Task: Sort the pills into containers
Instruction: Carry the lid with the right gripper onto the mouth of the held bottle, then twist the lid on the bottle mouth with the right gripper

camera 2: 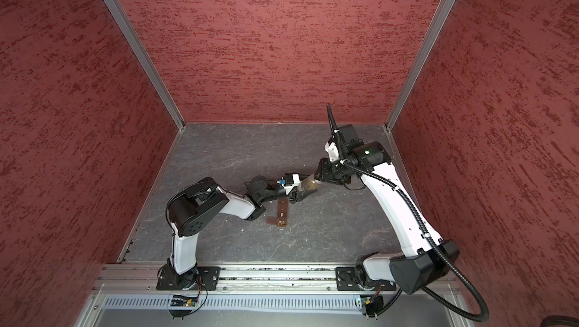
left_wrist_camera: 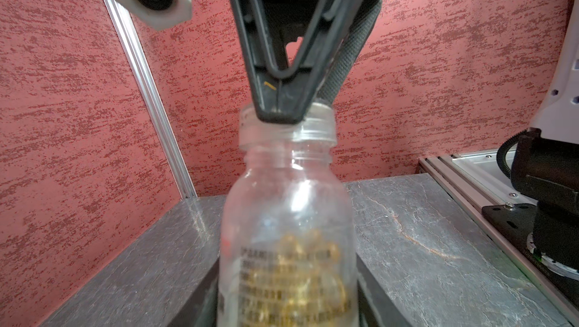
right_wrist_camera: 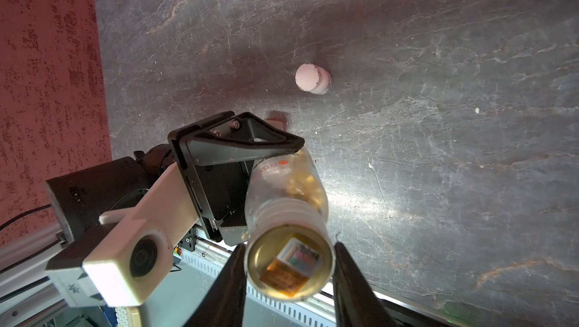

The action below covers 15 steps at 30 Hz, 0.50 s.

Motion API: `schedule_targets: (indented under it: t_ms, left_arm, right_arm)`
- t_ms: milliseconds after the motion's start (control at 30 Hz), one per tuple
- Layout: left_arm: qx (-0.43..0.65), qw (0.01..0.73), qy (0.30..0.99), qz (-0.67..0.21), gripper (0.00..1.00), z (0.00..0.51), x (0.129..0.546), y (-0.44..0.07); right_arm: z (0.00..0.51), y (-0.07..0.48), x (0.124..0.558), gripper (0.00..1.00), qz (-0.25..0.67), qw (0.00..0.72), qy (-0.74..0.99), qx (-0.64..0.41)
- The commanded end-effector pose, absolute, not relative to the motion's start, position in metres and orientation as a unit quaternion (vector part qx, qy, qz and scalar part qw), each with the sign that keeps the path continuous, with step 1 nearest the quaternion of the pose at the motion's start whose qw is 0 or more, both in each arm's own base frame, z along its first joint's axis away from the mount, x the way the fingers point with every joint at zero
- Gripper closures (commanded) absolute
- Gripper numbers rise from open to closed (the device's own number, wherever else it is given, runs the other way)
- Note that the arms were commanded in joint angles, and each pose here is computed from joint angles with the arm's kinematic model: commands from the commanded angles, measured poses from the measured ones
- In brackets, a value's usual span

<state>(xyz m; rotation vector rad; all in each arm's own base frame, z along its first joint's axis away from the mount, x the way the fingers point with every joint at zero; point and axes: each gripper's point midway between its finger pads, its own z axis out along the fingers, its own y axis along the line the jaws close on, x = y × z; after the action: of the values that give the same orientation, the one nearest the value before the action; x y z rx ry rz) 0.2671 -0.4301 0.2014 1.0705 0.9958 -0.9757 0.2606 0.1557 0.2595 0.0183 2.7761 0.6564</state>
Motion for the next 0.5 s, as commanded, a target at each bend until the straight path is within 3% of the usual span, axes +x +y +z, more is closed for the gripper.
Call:
schedule_targets:
  t_ms: [0, 467]
  left_arm:
    - [0.493, 0.636, 0.4, -0.439, 1.0, 0.201, 0.247, -0.434]
    - [0.46, 0.655, 0.416, -0.431, 1.0, 0.219, 0.256, -0.428]
  right_arm:
    - [0.267, 0.16, 0.272, 0.6, 0.236, 0.162, 0.958, -0.009]
    - [0.251, 0.169, 0.267, 0.62, 0.276, 0.154, 0.949, 0.022]
